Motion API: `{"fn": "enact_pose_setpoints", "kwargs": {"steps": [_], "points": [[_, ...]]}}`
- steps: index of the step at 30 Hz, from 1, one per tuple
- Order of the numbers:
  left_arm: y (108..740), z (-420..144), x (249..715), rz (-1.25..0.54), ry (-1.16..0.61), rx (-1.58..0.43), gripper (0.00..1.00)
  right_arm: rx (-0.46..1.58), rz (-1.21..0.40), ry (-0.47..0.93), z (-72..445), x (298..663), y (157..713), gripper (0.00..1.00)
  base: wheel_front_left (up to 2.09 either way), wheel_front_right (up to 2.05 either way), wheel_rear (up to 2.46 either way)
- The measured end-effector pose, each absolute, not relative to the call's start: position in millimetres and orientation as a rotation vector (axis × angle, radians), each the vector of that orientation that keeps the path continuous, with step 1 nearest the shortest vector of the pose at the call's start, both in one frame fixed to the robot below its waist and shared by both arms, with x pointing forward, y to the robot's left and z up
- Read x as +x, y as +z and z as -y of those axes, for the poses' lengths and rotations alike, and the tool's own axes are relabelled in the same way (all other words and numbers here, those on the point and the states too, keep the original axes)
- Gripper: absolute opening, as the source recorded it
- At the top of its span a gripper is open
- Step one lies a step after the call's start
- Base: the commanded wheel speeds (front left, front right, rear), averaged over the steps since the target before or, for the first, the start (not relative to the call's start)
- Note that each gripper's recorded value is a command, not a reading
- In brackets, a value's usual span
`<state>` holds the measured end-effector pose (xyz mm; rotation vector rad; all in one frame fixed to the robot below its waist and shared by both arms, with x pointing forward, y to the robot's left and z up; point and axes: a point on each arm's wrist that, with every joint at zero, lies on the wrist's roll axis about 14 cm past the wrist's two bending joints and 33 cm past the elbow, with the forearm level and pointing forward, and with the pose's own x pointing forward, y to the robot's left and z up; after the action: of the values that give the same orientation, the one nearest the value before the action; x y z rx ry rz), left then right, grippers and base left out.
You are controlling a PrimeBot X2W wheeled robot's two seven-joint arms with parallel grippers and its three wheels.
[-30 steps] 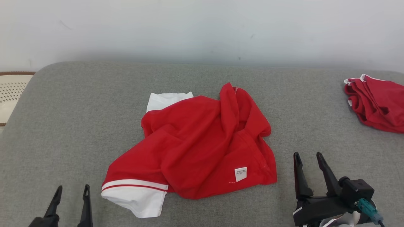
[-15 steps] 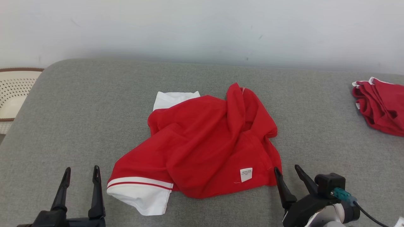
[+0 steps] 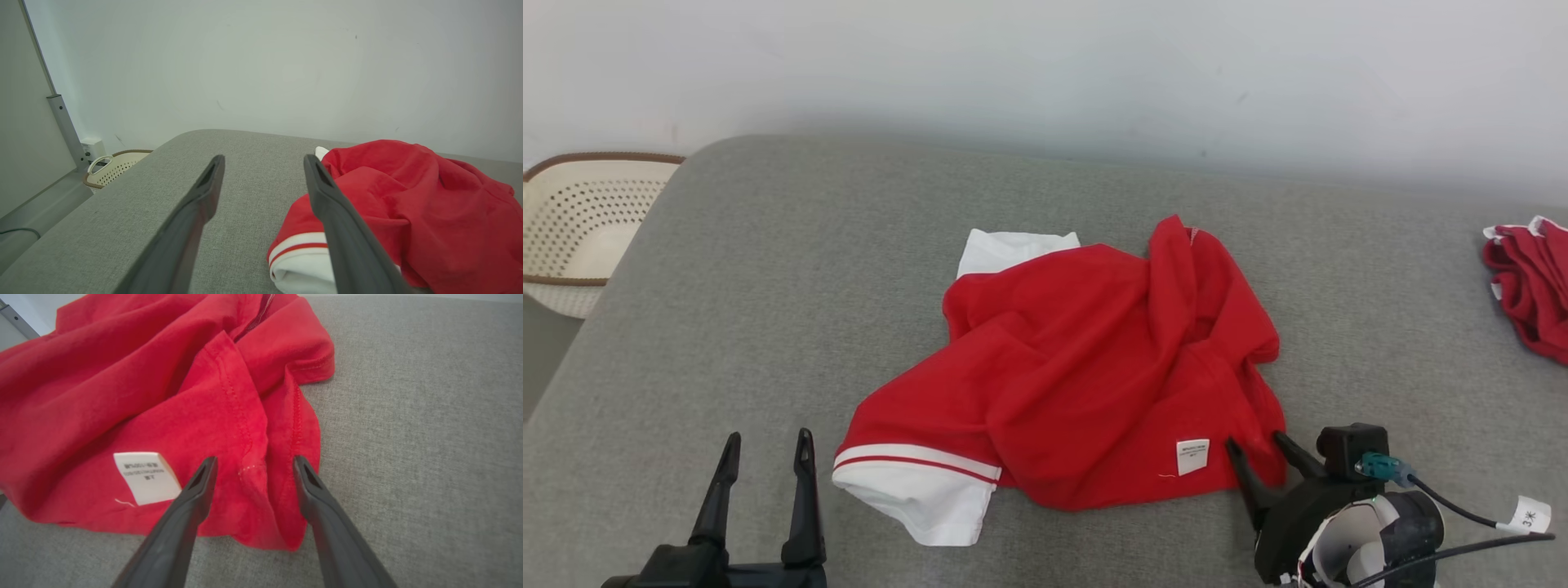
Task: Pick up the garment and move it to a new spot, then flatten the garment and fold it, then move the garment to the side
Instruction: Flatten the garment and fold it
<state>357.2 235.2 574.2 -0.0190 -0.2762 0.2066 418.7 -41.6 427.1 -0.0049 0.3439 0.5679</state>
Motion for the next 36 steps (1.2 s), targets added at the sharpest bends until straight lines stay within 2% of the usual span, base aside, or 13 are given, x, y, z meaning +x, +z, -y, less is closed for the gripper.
{"fn": "enact_pose_setpoints", "kwargs": {"steps": [1,2,3,7,16,24,36], "points": [[574,-237,356,0.277,0.212,-0.016,1.0,-0.007,-0.344,0.571,41,421,426,0.51,0.0,0.0,0.0],[574,-238,355,0.276,0.218,-0.015,1.0,-0.005,-0.346,0.573,40,423,426,0.33,0.0,0.0,0.0],[573,-240,354,0.275,0.223,-0.015,1.0,-0.007,-0.349,0.578,38,424,424,0.0,0.0,0.0,0.0],[570,-247,351,0.267,0.245,-0.016,1.0,0.013,-0.356,0.586,33,427,420,0.0,0.0,0.0,0.0],[563,-245,353,0.251,0.239,-0.024,1.0,0.124,-0.197,0.577,39,433,459,0.0,0.0,0.0,0.0],[557,-224,366,0.238,0.17,-0.042,1.0,0.181,-0.129,0.6,64,409,485,0.0,0.0,0.0,0.0],[547,-214,377,0.211,0.141,-0.057,1.0,0.239,-0.267,0.629,90,362,464,0.0,0.0,0.0,0.0]]}}
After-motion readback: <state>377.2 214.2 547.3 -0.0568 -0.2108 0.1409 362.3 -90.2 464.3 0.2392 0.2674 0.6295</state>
